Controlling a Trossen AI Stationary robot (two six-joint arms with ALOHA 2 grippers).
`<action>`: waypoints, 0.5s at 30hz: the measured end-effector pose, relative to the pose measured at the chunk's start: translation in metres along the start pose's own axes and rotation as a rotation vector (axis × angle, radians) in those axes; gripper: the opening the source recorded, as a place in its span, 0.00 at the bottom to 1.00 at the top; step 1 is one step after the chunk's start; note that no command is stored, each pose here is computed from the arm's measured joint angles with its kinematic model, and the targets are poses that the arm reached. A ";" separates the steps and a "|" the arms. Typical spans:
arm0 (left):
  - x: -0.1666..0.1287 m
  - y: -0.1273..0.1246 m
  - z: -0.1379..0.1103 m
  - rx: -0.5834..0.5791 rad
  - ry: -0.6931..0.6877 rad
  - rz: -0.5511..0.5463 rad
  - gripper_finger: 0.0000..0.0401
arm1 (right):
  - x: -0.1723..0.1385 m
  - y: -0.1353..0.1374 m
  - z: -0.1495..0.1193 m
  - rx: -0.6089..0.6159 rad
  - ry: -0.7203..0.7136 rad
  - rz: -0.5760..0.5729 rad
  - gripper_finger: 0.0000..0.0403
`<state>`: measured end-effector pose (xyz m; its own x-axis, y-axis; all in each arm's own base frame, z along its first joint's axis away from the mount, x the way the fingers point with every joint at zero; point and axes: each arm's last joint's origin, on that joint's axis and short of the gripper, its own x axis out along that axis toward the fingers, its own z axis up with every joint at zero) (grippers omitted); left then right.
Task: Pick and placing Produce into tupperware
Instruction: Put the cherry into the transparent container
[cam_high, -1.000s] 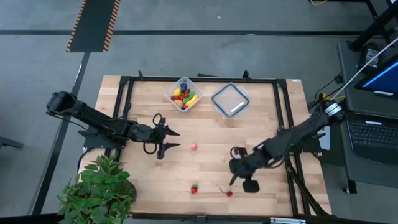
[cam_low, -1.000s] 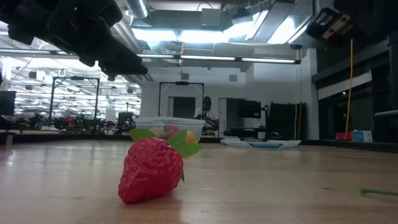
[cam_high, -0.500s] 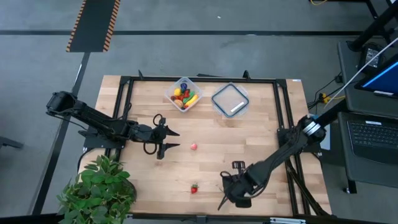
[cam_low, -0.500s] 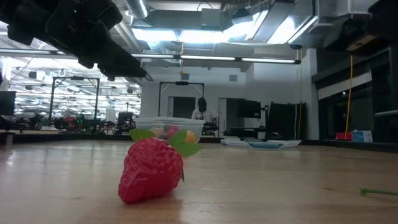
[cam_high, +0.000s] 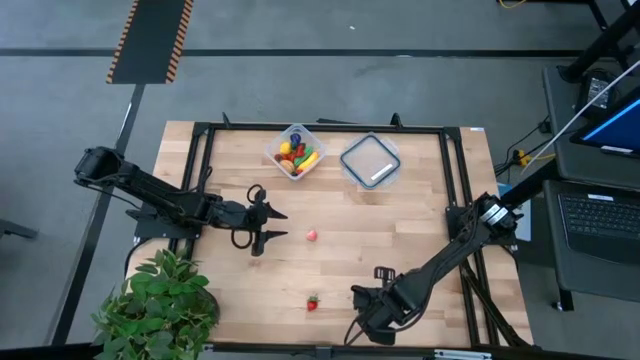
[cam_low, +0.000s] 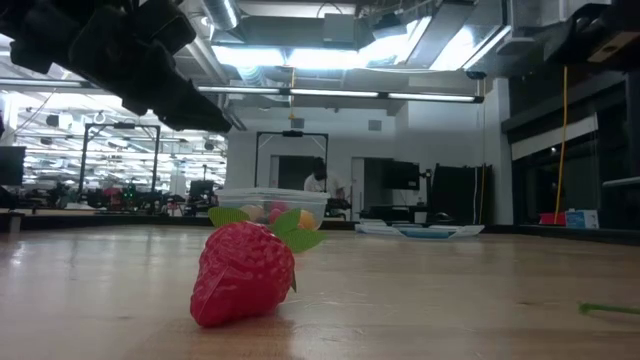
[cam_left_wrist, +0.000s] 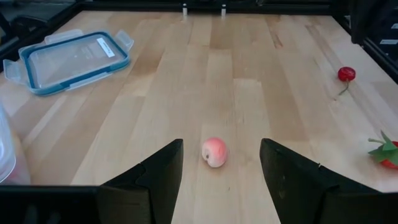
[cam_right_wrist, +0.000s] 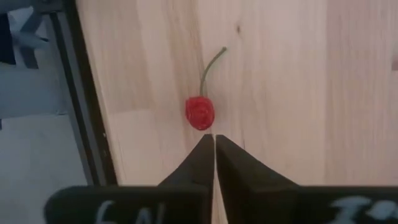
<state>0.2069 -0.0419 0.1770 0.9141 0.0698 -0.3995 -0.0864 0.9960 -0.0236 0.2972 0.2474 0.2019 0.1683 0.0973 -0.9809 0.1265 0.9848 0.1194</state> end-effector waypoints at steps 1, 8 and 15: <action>0.000 0.000 0.000 0.001 0.003 0.000 0.51 | 0.000 0.000 0.000 0.002 -0.001 0.002 0.06; 0.000 0.000 0.000 0.001 0.004 0.001 0.51 | 0.000 0.002 0.005 0.010 -0.037 0.038 0.24; 0.000 0.000 0.000 0.001 0.003 0.001 0.51 | 0.000 0.006 0.008 0.012 -0.065 0.079 0.44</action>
<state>0.2068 -0.0418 0.1766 0.9127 0.0701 -0.4026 -0.0866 0.9960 -0.0228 0.3060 0.2519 0.2043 0.2409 0.1652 -0.9564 0.1216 0.9725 0.1986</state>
